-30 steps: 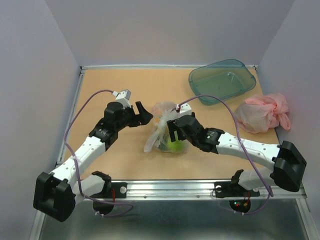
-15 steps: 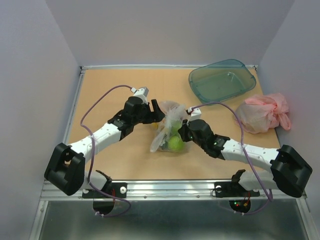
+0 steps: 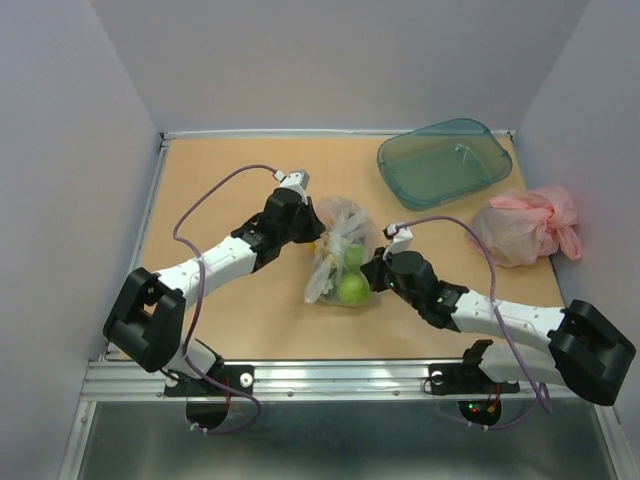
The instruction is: Untie the knot of the plastic bag and take out the fruit
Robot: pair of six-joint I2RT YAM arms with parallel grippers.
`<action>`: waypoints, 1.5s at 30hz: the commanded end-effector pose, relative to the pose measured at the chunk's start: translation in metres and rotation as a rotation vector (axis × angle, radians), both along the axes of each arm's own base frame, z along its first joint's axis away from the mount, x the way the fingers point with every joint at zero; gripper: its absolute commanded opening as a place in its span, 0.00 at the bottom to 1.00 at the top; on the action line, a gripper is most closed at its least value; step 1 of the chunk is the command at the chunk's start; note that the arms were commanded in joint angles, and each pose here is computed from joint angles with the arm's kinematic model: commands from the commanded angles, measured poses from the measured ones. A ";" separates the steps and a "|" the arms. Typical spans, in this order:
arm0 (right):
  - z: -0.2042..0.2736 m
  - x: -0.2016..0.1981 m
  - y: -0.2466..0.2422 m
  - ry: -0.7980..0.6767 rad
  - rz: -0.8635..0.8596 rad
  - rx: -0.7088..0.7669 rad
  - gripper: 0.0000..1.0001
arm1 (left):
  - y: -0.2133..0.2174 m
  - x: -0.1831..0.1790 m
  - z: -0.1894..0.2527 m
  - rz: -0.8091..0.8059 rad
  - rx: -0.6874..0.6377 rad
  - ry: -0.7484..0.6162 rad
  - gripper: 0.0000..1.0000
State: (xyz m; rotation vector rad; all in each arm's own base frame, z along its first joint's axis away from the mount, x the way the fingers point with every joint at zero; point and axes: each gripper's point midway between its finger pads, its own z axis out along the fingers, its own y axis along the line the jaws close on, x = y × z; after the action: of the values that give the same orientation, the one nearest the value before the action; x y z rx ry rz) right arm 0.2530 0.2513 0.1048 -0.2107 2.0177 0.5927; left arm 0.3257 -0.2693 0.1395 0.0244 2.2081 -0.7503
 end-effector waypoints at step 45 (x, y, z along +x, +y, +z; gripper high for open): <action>0.117 0.027 0.138 -0.224 0.406 -0.143 0.70 | 0.137 0.038 0.129 0.195 0.108 -0.400 0.00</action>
State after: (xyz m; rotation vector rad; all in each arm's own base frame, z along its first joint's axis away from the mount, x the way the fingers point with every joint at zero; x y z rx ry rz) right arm 0.2784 0.3647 0.1964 -0.7133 1.8776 0.6117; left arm 0.3642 -0.1335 0.2366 -0.0029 1.9424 -0.4549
